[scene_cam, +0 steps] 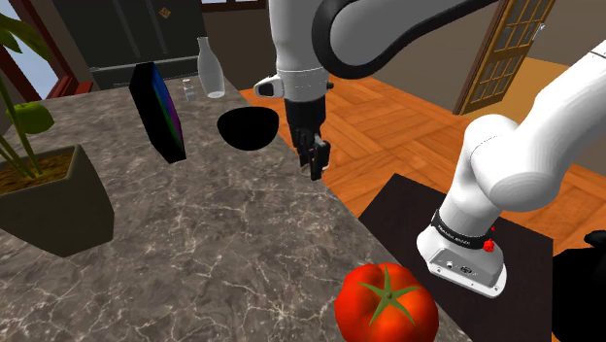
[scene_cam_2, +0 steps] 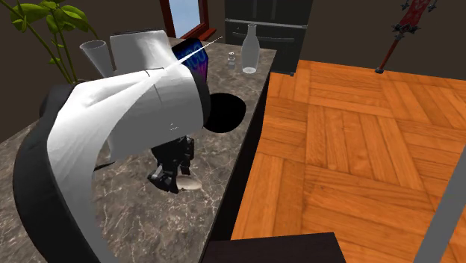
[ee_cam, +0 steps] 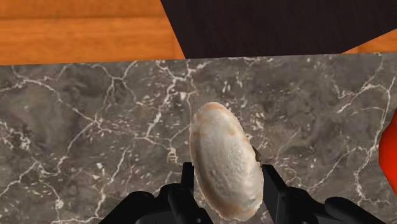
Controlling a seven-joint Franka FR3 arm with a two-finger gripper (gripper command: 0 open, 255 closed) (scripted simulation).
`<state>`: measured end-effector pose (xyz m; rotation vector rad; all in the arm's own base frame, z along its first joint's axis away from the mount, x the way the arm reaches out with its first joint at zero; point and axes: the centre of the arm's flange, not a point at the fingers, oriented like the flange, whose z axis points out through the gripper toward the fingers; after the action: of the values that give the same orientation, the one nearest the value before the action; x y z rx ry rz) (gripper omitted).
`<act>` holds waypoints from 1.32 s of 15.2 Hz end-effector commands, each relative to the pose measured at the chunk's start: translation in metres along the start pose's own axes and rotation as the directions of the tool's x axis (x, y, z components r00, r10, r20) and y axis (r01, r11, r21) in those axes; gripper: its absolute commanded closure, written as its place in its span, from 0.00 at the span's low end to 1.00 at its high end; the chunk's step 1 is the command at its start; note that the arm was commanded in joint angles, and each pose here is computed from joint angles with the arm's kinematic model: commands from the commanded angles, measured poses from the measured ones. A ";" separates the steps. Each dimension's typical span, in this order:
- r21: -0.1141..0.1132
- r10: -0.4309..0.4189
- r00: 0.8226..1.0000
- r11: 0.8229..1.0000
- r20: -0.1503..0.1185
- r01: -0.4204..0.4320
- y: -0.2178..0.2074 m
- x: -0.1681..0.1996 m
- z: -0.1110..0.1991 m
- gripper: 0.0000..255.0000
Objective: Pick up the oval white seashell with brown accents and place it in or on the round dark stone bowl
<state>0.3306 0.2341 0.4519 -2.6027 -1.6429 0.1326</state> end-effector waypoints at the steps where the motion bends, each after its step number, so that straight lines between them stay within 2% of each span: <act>1: 0.000 0.000 1.000 1.000 0.000 0.000 -0.001 -0.001 -0.011 1.00; 9: 0.000 0.000 1.000 1.000 0.000 0.000 -0.005 -0.003 -0.049 1.00; 20: 0.000 0.000 1.000 1.000 0.000 0.000 0.137 0.021 -0.065 1.00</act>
<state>0.4592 0.1981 0.5040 -2.6026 -1.6420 0.1329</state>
